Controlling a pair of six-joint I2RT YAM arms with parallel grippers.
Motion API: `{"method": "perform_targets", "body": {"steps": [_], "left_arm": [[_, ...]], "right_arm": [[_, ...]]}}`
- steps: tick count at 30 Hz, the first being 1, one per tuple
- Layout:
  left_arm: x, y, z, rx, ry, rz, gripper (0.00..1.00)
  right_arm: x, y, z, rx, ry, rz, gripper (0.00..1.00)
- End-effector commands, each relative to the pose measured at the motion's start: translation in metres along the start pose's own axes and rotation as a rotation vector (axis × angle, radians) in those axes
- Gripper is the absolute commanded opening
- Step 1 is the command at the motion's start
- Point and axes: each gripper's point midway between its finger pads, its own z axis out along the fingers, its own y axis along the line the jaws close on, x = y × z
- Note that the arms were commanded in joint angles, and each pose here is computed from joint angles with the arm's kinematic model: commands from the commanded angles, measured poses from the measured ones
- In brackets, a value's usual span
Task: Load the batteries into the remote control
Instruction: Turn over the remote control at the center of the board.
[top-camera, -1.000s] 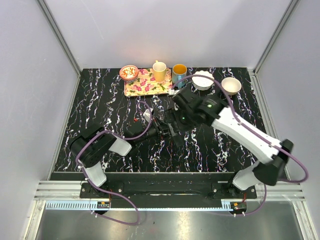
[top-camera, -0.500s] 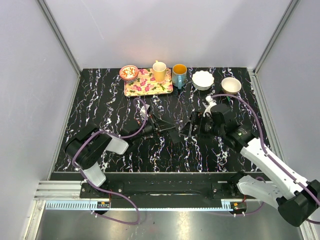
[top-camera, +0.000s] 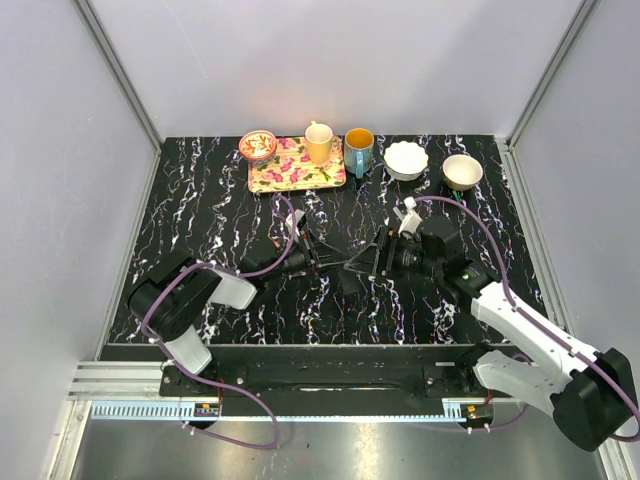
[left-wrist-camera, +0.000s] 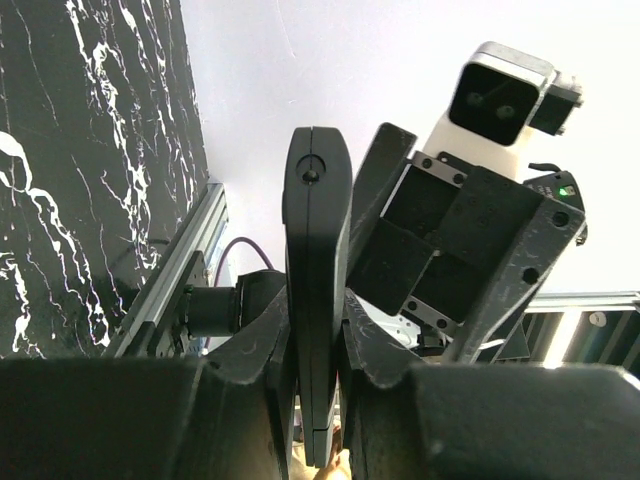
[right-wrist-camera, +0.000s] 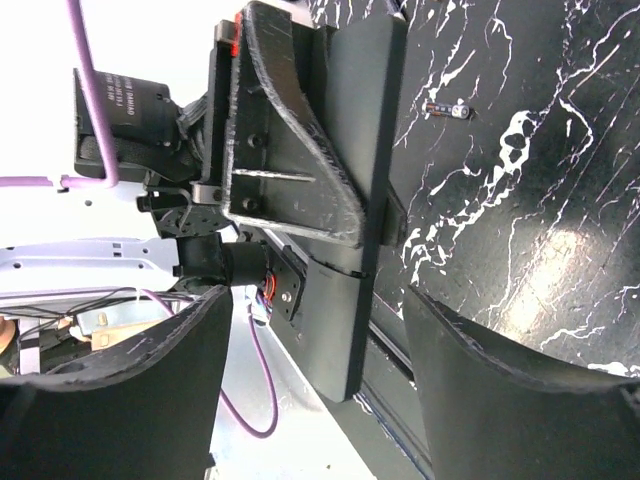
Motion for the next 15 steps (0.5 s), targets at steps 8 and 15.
{"method": "perform_targets", "body": {"steps": [8, 15], "left_arm": [[0.016, -0.100, -0.017, 0.380, 0.025, 0.273, 0.00], [0.016, -0.101, -0.018, 0.386, 0.023, 0.276, 0.00]], "right_arm": [[0.008, 0.006, 0.006, -0.113, 0.022, -0.004, 0.67], [0.017, 0.016, 0.009, -0.227, 0.066, 0.050, 0.64]]}}
